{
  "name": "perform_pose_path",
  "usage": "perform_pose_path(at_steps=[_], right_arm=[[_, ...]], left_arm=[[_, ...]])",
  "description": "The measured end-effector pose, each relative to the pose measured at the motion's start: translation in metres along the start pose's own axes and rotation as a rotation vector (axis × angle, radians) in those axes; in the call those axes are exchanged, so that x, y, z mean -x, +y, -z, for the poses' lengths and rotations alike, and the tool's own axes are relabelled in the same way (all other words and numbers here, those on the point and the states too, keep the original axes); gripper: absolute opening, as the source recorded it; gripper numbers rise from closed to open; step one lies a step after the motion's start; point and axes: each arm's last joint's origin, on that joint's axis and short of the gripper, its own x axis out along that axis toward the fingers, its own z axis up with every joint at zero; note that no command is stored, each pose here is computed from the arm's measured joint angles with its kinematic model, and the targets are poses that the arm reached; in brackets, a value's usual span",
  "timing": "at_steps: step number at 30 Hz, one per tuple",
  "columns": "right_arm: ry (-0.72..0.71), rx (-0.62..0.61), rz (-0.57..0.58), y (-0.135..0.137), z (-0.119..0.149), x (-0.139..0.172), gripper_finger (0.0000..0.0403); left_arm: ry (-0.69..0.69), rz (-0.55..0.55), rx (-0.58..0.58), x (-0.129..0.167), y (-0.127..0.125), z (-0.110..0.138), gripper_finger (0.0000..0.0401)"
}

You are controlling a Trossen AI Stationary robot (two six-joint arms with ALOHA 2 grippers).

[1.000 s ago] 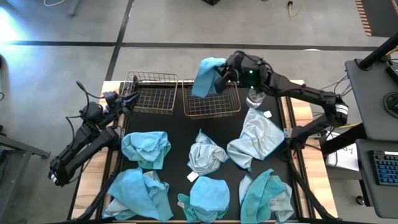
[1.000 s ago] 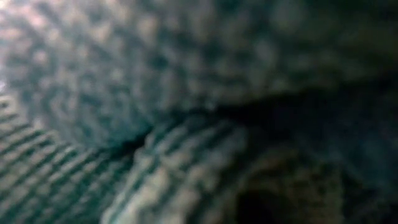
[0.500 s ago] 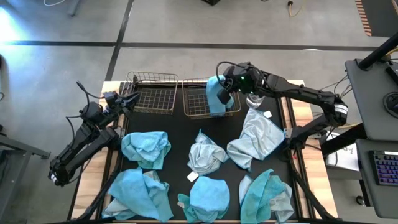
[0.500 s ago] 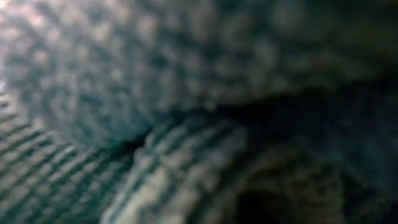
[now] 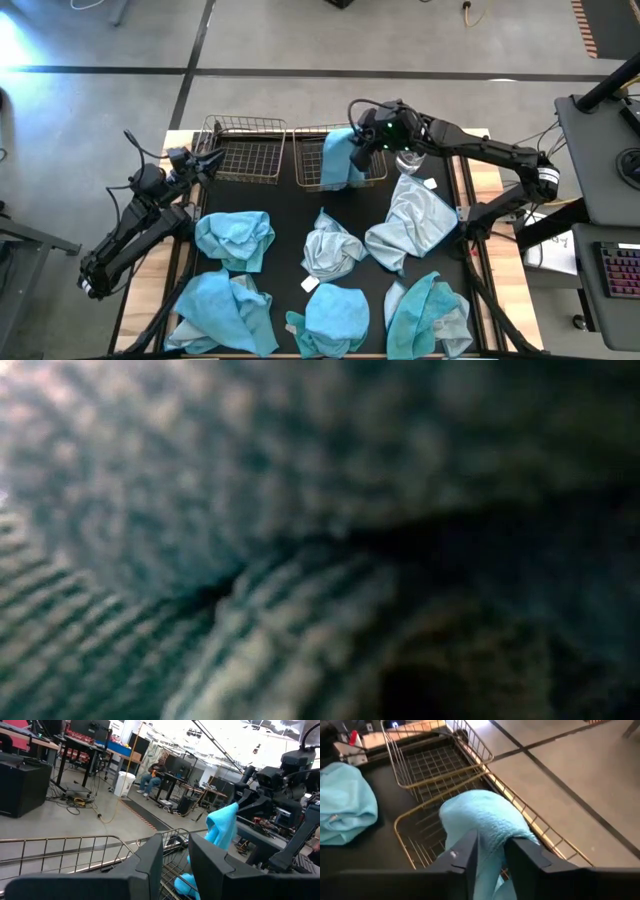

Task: Sort microfiber towel by color & place in baskets
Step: Put the blue microfiber towel into the right wire basket

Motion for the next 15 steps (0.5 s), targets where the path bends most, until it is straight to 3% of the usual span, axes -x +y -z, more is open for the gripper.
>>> perform_pose_path(at_steps=[7, 15], right_arm=[[0.097, 0.01, 0.007, 0.0, 0.009, 0.0, 0.0142], [0.231, 0.022, 0.011, -0.001, 0.022, 0.003, 0.0155]], left_arm=[[0.007, -0.003, 0.001, 0.0, 0.0, 0.001, 0.0079], [0.007, -0.003, 0.001, 0.0, 0.0, 0.001, 0.0079]])
